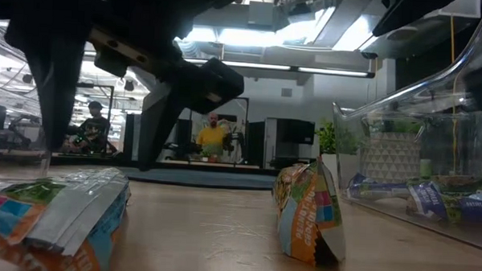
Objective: Pick and place Granola Bars by type
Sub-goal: Put the yellow granola bar into the right transparent bin
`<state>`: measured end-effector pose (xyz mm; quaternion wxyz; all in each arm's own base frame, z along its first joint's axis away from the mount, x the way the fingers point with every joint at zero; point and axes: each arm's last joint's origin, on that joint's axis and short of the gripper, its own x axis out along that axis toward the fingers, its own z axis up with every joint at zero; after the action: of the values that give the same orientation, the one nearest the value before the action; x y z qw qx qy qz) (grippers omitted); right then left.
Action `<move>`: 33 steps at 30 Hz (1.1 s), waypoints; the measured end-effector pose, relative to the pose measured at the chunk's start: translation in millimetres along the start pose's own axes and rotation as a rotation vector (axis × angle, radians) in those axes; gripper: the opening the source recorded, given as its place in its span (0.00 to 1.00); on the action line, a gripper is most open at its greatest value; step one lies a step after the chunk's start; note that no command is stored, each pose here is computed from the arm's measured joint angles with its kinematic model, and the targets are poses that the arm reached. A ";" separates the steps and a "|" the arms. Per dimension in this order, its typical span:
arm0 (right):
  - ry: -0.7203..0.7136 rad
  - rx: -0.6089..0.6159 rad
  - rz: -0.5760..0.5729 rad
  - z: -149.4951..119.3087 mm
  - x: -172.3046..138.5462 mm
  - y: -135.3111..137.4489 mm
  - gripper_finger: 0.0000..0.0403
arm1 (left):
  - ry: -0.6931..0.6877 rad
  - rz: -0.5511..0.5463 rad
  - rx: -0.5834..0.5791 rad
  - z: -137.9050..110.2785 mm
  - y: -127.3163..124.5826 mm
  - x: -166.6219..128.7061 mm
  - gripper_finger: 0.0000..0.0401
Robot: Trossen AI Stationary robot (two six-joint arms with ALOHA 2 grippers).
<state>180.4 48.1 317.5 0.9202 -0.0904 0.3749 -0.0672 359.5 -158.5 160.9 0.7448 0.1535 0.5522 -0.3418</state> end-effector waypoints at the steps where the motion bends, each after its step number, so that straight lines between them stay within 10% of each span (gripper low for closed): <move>1: 0.000 0.000 0.000 0.0 0.0 0.0 0.32 | -0.006 -0.001 -0.007 0.2 0.9 0.3 0.54; 25: 0.000 -0.004 0.002 0.0 0.0 0.0 0.32 | -0.041 -0.005 -0.015 -3.3 -1.7 13.8 0.41; 33: 0.000 -0.004 0.002 0.0 0.0 0.0 0.32 | -0.038 -0.006 -0.054 -3.6 -1.7 13.8 0.20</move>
<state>180.4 48.1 317.5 0.9200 -0.0919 0.3753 -0.0653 357.9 -162.3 147.2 0.7580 0.1250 0.5474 -0.3318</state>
